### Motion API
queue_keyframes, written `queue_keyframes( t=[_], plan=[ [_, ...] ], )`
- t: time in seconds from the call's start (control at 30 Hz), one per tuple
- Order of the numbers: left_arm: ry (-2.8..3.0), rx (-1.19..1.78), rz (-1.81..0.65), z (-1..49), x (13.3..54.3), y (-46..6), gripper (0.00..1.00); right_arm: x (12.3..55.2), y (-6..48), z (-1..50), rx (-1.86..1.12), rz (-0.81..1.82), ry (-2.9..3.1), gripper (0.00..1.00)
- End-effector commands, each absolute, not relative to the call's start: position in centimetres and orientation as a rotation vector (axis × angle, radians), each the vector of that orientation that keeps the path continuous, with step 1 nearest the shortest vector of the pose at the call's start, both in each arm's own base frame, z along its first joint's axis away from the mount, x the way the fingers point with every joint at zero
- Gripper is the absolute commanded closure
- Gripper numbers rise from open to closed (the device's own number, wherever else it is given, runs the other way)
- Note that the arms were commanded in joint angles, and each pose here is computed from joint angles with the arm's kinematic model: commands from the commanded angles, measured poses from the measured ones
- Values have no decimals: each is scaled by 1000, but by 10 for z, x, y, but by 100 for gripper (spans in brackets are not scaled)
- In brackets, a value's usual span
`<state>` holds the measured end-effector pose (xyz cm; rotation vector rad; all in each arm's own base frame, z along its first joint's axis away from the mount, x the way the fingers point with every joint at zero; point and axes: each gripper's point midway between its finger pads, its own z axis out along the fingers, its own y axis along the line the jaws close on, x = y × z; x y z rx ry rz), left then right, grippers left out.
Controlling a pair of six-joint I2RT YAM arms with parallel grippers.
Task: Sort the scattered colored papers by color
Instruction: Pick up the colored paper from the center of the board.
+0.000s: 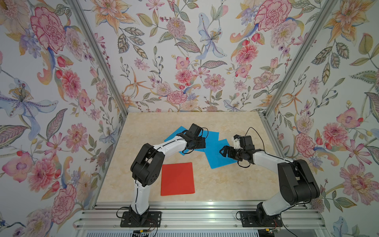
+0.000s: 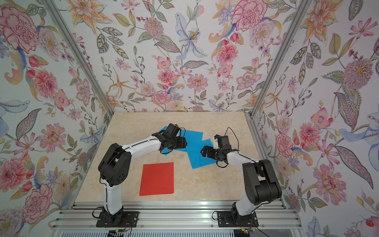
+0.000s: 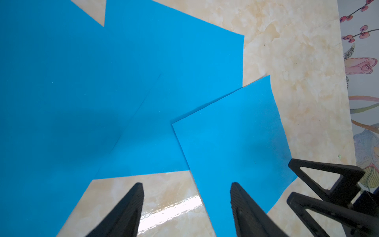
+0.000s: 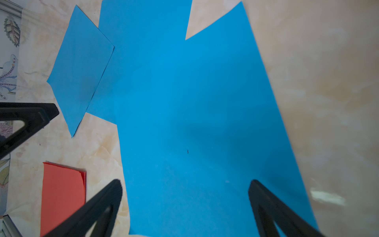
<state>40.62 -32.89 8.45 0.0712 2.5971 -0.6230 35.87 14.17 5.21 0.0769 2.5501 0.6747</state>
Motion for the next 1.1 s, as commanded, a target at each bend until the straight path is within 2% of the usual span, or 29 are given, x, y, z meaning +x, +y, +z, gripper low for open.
queue_keyframes(
  t=[0.0,1.07],
  plan=[
    [2613,79,-653,78,401,-343,31,353,138,37,77,687,2579,0],
    [2675,44,-633,40,402,-365,33,345,138,29,99,742,2585,0]
  ],
)
